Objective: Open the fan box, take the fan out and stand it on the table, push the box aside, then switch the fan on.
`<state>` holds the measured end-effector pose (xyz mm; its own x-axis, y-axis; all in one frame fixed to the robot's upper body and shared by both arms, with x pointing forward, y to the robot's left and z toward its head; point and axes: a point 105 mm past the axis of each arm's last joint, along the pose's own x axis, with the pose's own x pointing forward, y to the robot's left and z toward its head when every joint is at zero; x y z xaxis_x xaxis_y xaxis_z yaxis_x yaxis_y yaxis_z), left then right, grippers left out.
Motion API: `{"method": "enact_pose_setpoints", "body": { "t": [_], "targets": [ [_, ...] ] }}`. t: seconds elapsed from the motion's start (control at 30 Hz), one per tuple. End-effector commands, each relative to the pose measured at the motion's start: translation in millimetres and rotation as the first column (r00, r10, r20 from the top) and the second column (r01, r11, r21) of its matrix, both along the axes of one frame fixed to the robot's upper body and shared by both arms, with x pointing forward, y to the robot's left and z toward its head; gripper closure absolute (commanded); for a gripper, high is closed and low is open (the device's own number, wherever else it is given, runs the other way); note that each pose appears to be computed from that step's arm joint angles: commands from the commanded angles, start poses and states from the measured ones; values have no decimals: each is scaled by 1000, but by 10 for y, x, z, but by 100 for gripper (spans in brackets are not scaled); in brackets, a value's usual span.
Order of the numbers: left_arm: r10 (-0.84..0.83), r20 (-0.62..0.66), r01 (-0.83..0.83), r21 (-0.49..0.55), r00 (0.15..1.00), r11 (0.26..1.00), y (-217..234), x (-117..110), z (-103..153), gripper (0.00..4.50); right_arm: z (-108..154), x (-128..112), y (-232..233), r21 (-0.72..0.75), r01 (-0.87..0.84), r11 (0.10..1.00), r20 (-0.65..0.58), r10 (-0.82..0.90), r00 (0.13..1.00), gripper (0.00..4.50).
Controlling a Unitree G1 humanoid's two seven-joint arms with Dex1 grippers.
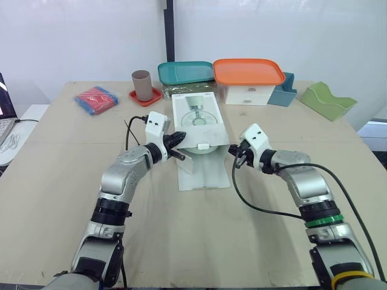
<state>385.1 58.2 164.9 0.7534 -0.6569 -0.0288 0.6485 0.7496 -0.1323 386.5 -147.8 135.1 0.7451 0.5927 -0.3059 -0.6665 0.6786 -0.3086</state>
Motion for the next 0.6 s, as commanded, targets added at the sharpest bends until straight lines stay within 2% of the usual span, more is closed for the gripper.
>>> {"method": "enact_pose_setpoints", "body": {
  "t": [0.03, 0.6],
  "targets": [
    [-11, 41, 11, -9, 999, 1000, -37, -22, 114, 450, 185, 9, 122, 20, -39, 999, 78, 37, 996, 441],
    [-15, 43, 15, -6, 999, 1000, -45, -38, 103, 450, 165, -12, 115, 23, -34, 999, 78, 32, 996, 441]
  ]
}}
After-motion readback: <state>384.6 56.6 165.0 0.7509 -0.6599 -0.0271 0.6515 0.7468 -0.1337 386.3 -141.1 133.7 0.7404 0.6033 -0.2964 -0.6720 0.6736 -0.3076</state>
